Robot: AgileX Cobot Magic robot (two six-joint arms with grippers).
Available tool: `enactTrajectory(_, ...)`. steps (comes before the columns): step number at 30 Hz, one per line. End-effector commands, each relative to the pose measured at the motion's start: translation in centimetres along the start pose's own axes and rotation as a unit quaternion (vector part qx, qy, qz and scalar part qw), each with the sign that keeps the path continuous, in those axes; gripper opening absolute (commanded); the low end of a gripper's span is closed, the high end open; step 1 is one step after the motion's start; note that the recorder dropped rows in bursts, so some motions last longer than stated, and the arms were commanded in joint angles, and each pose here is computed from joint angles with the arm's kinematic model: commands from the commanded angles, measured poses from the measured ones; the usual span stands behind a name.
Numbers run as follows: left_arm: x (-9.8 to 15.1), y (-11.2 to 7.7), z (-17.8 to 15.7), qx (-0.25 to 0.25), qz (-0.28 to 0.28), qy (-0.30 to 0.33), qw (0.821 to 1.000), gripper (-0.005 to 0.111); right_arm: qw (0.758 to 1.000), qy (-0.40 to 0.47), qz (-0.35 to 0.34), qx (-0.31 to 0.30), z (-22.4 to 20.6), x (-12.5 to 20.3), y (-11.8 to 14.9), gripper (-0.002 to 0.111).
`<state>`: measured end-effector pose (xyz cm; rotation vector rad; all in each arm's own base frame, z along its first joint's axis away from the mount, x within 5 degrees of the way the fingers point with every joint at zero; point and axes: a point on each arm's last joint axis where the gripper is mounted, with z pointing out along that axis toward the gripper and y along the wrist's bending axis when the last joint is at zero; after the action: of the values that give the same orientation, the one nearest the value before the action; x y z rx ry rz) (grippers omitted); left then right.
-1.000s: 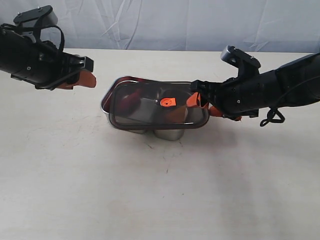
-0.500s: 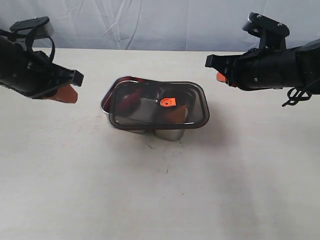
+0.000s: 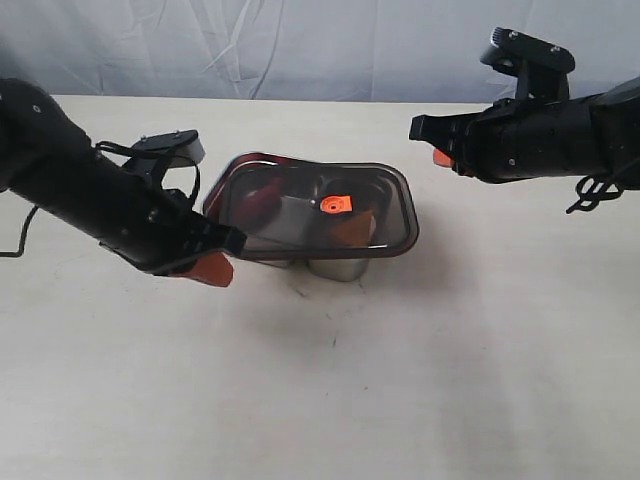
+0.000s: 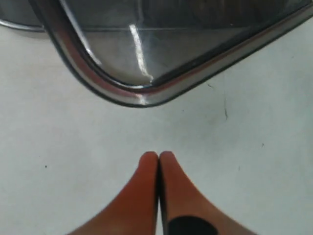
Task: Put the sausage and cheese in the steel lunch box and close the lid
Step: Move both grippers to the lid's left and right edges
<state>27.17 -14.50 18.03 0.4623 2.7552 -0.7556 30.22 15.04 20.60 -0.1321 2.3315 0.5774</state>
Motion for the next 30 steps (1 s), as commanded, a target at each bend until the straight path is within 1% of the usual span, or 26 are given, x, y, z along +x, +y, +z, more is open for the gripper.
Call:
enactTrajectory(1, -1.2, 0.2, 0.9, -0.003, -0.003, -0.010, 1.000, 0.000, 1.000, -0.004, -0.007, 0.005, -0.1, -0.1, -0.2, 0.000)
enactTrajectory(5, -2.0, 0.5, 1.8, -0.001, -0.003, -0.007, 1.000, 0.000, 1.000, -0.009, -0.007, 0.012, -0.1, -0.2, -0.3, 0.000)
enactTrajectory(11, -3.3, 0.4, 1.2, -0.014, 0.018, -0.032, 0.999, 0.000, 1.000, -0.009, -0.007, 0.012, -0.1, -0.2, -0.3, 0.000)
enactTrajectory(19, -3.4, 0.7, 1.0, -0.027, 0.039, -0.027, 0.999, 0.000, 1.000, -0.006, -0.007, 0.012, -0.1, -0.1, -0.3, 0.000)
enactTrajectory(25, -3.2, 1.4, 0.1, -0.025, 0.034, -0.015, 0.999, 0.000, 0.999, 0.037, 0.025, 0.024, 1.7, 1.9, -1.3, -0.001)
enactTrajectory(30, -3.3, 1.6, -1.1, -0.027, 0.035, -0.024, 0.999, 0.000, 0.996, 0.070, 0.031, 0.034, 3.4, 3.3, -2.0, -0.001)
